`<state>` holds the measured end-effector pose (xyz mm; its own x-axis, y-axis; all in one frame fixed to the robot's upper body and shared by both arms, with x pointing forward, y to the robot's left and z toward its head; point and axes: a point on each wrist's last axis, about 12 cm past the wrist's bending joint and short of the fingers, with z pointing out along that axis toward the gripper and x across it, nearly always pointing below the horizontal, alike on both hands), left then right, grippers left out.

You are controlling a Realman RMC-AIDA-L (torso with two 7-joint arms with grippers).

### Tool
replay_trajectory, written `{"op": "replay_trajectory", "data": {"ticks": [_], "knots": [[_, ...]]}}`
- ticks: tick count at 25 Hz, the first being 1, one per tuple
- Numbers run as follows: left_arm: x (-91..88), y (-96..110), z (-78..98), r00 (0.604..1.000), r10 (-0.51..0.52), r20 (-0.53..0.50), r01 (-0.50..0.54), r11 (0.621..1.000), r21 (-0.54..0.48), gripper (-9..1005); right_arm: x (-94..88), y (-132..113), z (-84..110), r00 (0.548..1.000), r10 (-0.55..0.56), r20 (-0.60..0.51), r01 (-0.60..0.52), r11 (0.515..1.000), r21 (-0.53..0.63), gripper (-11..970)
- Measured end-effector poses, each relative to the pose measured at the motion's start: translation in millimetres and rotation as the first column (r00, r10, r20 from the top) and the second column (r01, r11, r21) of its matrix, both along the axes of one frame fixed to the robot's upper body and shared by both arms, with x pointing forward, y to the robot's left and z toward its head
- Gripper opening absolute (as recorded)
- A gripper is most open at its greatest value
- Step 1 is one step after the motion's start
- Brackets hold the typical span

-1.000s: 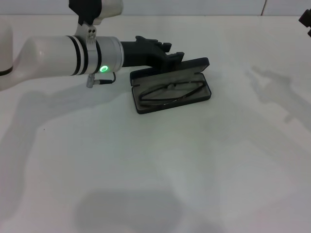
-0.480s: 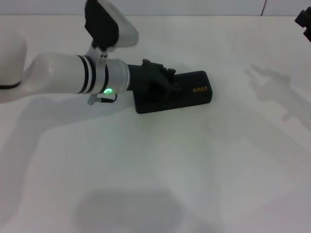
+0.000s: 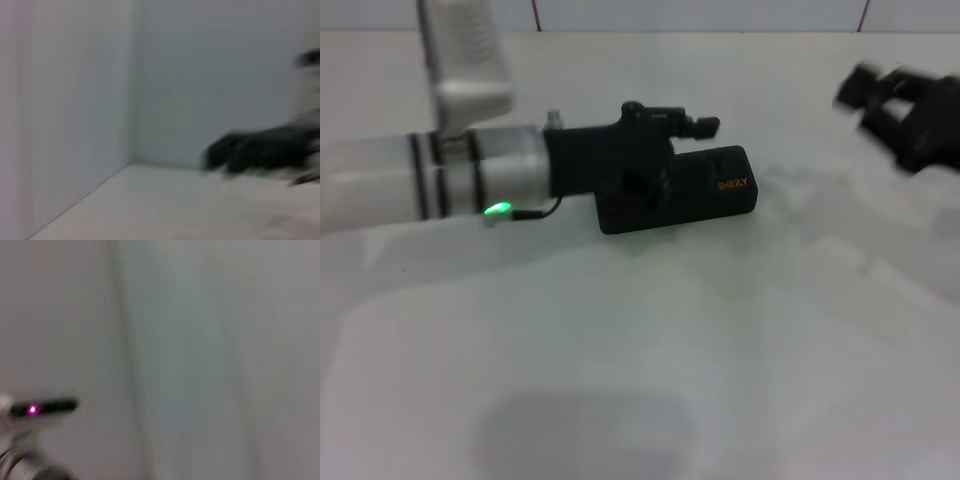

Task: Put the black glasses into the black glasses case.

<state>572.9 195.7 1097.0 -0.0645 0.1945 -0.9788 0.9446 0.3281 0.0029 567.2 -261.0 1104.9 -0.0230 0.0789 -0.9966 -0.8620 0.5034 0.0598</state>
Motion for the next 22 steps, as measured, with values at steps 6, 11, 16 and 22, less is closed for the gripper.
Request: {"op": "replay_trajectory", "data": {"ticks": [6, 11, 16, 22], "knots": [[-30.0, 53.1, 11.2, 0.993, -0.120, -0.007, 0.119, 0.990, -0.072, 517, -4.4, 30.8, -1.9, 0.981, 0.194, -0.026, -0.195, 0.976, -0.092, 298], [-47.8, 75.5, 2.1, 0.998, -0.052, 0.048, 0.057, 0.991, -0.121, 651, -3.5, 53.5, -10.3, 0.969, 0.247, -0.033, -0.248, 0.954, -0.169, 522], [-56.6, 67.2, -8.4, 0.996, -0.061, 0.065, 0.068, 0.991, -0.112, 805, -4.6, 65.2, -15.9, 0.956, 0.289, -0.044, -0.292, 0.933, -0.210, 648], [-59.4, 70.1, -12.8, 0.997, -0.057, 0.044, 0.062, 0.992, -0.110, 873, -4.7, 68.9, -15.2, 0.953, 0.303, -0.004, -0.296, 0.930, -0.219, 763]]}}
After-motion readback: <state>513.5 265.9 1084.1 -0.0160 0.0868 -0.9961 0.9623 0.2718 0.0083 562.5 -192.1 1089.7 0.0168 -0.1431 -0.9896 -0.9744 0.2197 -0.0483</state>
